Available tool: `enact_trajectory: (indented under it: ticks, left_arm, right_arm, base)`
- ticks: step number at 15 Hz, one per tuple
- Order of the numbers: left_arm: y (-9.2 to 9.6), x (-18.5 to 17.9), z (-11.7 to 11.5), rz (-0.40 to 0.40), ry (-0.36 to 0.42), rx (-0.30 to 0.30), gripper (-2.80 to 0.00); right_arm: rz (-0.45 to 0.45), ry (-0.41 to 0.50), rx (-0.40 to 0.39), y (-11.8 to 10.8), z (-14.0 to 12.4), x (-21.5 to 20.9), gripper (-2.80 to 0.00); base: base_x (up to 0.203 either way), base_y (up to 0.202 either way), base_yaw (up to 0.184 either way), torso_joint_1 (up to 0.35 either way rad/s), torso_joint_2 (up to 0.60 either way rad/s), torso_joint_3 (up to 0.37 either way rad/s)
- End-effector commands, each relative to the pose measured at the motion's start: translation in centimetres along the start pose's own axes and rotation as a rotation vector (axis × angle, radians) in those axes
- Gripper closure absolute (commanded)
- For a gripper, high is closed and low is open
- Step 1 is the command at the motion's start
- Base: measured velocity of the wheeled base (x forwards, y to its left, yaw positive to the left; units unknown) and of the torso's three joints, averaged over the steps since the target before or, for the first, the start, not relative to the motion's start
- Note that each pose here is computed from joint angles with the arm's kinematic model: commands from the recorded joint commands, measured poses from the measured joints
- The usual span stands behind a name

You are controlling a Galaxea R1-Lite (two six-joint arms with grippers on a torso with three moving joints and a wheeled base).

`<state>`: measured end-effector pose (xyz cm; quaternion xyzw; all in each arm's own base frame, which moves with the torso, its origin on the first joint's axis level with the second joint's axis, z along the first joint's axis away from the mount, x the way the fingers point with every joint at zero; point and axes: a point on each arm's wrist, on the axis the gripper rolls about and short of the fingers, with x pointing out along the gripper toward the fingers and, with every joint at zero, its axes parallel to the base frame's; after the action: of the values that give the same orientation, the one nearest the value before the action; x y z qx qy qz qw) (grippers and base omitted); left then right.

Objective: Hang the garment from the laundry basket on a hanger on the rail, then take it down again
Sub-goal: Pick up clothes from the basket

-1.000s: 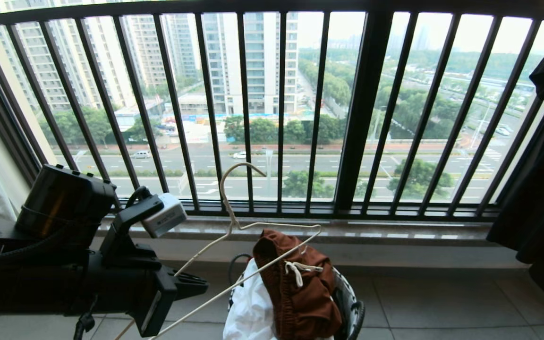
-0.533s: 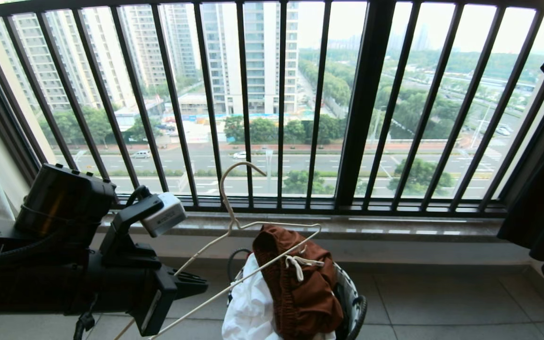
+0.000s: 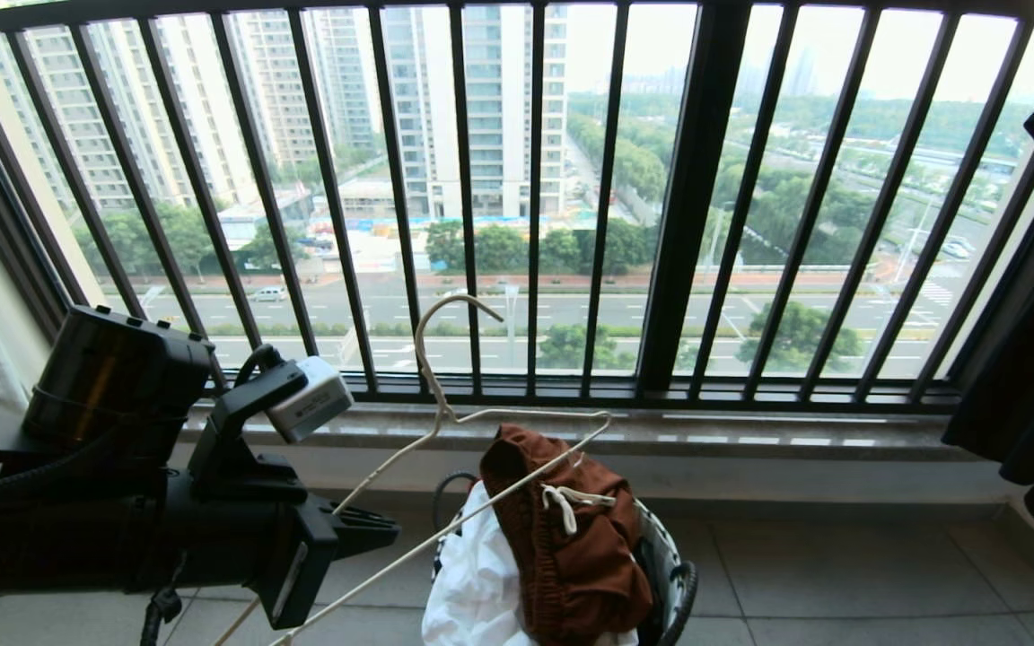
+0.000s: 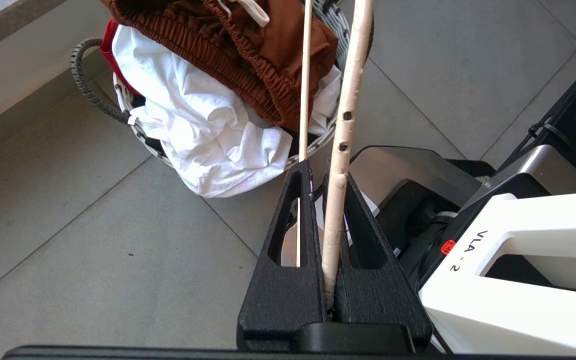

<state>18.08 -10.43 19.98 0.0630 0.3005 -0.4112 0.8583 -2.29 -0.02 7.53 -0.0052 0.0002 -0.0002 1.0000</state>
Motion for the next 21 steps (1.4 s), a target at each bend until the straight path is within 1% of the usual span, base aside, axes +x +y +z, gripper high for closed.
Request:
enact_trajectory:
  ticks: [1, 11, 16, 21]
  left_arm:
    - [-0.01, -0.02, 0.01, -0.002, -0.001, 0.001, 0.00]
    - [-0.04, -0.11, 0.06, -0.002, -0.005, 0.004, 0.00]
    - [-0.05, -0.17, 0.13, 0.000, -0.009, 0.004, 0.00]
    - [-0.27, -0.75, 0.27, 0.003, -0.030, 0.013, 0.00]
  right_arm:
    - [0.000, 0.001, 0.000, 0.00, 0.00, 0.01, 0.00]
    - [0.000, 0.001, 0.000, 0.00, 0.00, 0.01, 0.00]
    - [0.000, 0.001, 0.001, 0.00, 0.01, 0.01, 0.00]
    - [0.000, 0.000, 0.001, 0.00, 0.02, 0.01, 0.00]
  base:
    - [0.000, 0.000, 0.000, 0.000, 0.00, 0.000]
    - [0.000, 0.000, 0.000, 0.000, 0.00, -0.009]
    - [0.000, 0.000, 0.000, 0.002, 0.00, -0.180]
    - [0.000, 0.000, 0.000, 0.002, 0.01, -0.201]
